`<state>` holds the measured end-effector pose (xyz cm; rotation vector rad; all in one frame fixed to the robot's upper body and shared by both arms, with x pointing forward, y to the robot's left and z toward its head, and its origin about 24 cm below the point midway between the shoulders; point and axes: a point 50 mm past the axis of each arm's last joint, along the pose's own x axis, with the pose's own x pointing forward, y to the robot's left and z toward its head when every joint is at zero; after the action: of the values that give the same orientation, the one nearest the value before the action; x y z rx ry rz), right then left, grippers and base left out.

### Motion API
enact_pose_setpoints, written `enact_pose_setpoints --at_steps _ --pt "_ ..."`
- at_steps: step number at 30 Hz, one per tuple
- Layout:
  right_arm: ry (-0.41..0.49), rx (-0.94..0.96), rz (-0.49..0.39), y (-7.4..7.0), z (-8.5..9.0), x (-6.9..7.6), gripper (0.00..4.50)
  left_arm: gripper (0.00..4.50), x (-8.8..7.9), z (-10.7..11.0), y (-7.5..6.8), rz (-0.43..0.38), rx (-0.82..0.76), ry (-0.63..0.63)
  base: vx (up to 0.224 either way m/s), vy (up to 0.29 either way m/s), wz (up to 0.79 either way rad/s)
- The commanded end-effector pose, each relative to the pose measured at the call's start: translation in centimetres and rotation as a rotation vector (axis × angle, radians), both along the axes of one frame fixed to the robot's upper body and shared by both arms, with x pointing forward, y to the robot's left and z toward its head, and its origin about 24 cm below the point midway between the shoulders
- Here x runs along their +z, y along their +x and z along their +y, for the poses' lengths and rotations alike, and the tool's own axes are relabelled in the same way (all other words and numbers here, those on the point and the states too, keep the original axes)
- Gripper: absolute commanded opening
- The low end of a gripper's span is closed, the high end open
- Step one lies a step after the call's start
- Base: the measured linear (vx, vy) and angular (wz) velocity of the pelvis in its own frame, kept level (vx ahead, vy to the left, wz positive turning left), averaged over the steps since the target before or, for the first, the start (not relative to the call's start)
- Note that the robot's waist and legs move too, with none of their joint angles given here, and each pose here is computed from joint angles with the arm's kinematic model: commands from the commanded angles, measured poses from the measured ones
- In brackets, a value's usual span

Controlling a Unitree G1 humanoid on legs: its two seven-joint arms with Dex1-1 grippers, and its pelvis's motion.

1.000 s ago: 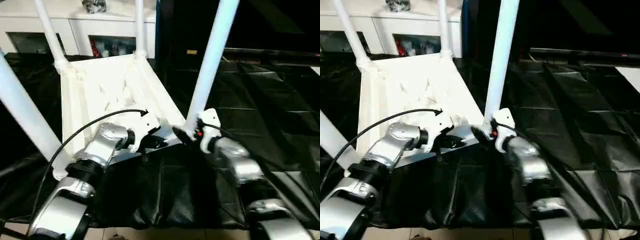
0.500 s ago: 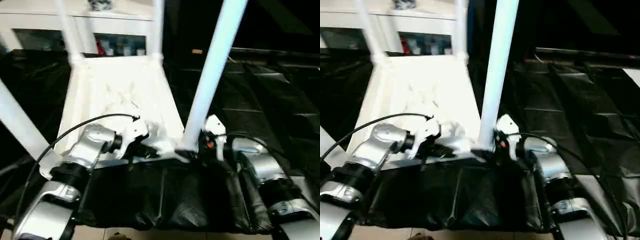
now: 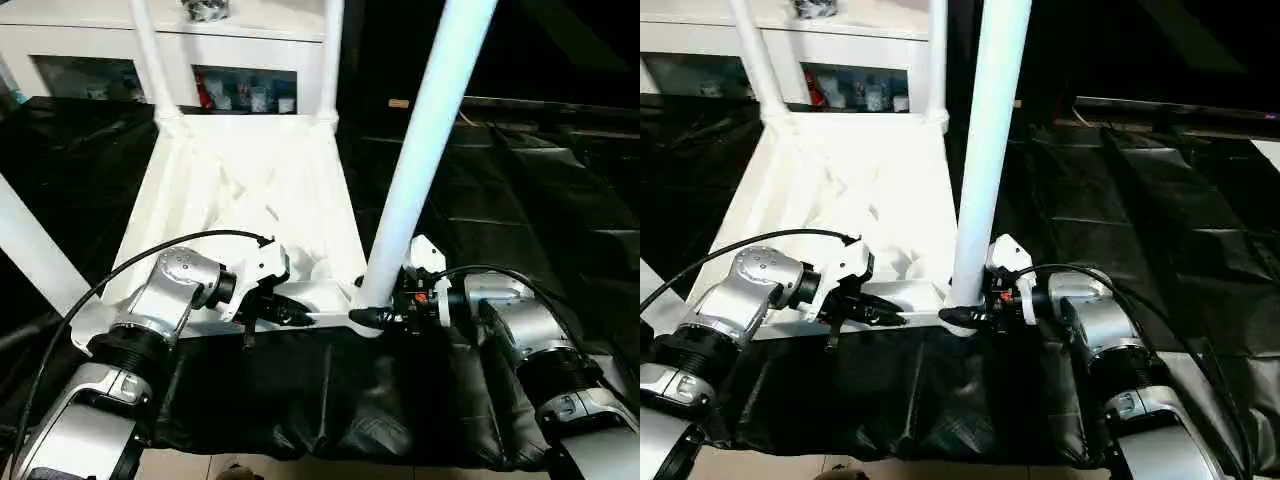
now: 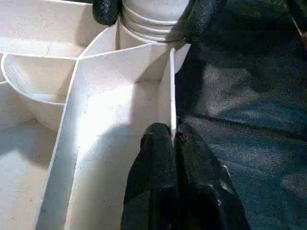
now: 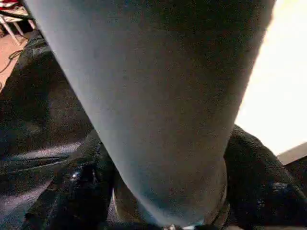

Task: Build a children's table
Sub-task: Rotate leg to tighten

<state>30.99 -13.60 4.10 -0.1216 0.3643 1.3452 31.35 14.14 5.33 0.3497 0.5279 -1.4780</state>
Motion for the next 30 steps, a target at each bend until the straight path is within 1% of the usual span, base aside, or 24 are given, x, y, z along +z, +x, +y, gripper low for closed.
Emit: enact_pose_setpoints --at_steps 1,2,3,4,5,7,9,10,11,13,14,15,16,17,18,20,22,23,24,25,30 --pt "0.013 -0.016 -0.018 0.0 1.6 -0.1 2.78 0.00 0.1 -2.1 -0.1 0.013 -0.034 -0.072 0.000 0.000 0.00" --pt "0.011 -0.060 -0.030 0.1 1.8 -0.3 2.73 0.00 0.1 -2.2 0.1 0.008 -0.009 -0.077 0.000 0.000 0.00" --pt "-0.002 -0.158 -0.047 0.5 2.1 -0.7 2.73 0.00 0.0 -2.6 0.5 -0.004 0.039 -0.076 0.000 0.000 0.00" --pt "-0.002 -0.158 -0.047 0.5 2.1 -0.7 2.72 0.00 0.0 -2.6 0.5 -0.004 0.039 -0.076 0.000 0.000 0.00" --pt "-0.025 -0.326 -0.051 1.2 2.5 -1.3 2.70 0.00 -0.1 -3.5 1.2 -0.025 0.124 -0.079 0.000 0.000 0.00" --pt "-0.023 -0.394 -0.049 1.3 2.9 -1.6 2.70 0.00 -0.2 -4.1 1.4 -0.033 0.158 -0.082 0.000 0.000 0.00" --pt "-0.017 -0.622 -0.028 1.9 4.9 -2.1 2.70 0.00 -0.3 -6.5 2.1 -0.069 0.274 -0.104 0.000 0.000 0.00" --pt "-0.017 -0.627 -0.028 1.9 4.9 -2.2 2.70 0.00 -0.3 -6.6 2.1 -0.069 0.277 -0.104 0.000 0.000 0.00" --pt "-0.005 -0.645 -0.033 1.9 5.6 -2.1 2.70 0.00 -0.3 -7.1 2.2 -0.072 0.288 -0.110 0.000 0.000 0.00" --pt "0.034 -0.587 -0.063 1.6 6.8 -1.8 2.70 0.00 -0.2 -7.7 2.1 -0.073 0.280 -0.120 0.000 0.000 0.00" --pt "0.044 -0.564 -0.080 1.4 7.2 -1.7 3.04 0.00 -0.2 -7.9 2.0 -0.073 0.275 -0.125 0.000 0.000 0.00" --pt "0.047 -0.554 -0.101 1.3 7.3 -1.5 3.25 0.00 -0.2 -8.0 1.8 -0.071 0.253 -0.128 0.000 0.000 0.00" --pt "0.047 -0.554 -0.102 1.3 7.3 -1.5 3.39 0.00 -0.2 -8.0 1.8 -0.070 0.251 -0.129 0.000 0.000 0.00" --pt "0.064 -0.553 -0.105 1.3 6.5 -1.3 3.49 0.00 -0.3 -7.7 1.6 -0.067 0.224 -0.122 0.000 0.000 0.00" --pt "0.067 -0.553 -0.105 1.4 6.3 -1.3 3.49 0.00 -0.3 -7.6 1.6 -0.066 0.216 -0.119 0.000 0.000 0.00" --pt "0.082 -0.541 -0.111 1.5 5.1 -0.9 3.82 0.00 -0.5 -7.0 1.5 -0.064 0.207 -0.105 0.000 0.000 0.00" --pt "0.087 -0.521 -0.109 1.4 4.7 -0.8 3.87 0.00 -0.4 -6.7 1.5 -0.065 0.205 -0.106 0.000 0.000 0.00" --pt "0.078 -0.460 -0.129 1.1 4.0 -0.6 3.96 0.00 -0.4 -6.2 1.4 -0.060 0.196 -0.116 0.000 0.000 0.00" --pt "0.070 -0.437 -0.141 1.0 3.7 -0.6 4.12 0.00 -0.4 -6.1 1.4 -0.058 0.190 -0.119 0.000 0.000 0.00" --pt "0.067 -0.390 -0.137 0.7 3.2 -0.5 4.25 0.00 -0.4 -5.7 1.2 -0.046 0.165 -0.128 0.000 0.000 0.00" --pt "0.048 -0.202 -0.108 -0.2 1.7 -0.3 4.25 0.00 -0.2 -4.5 0.3 -0.024 0.044 -0.155 0.000 0.000 0.00"
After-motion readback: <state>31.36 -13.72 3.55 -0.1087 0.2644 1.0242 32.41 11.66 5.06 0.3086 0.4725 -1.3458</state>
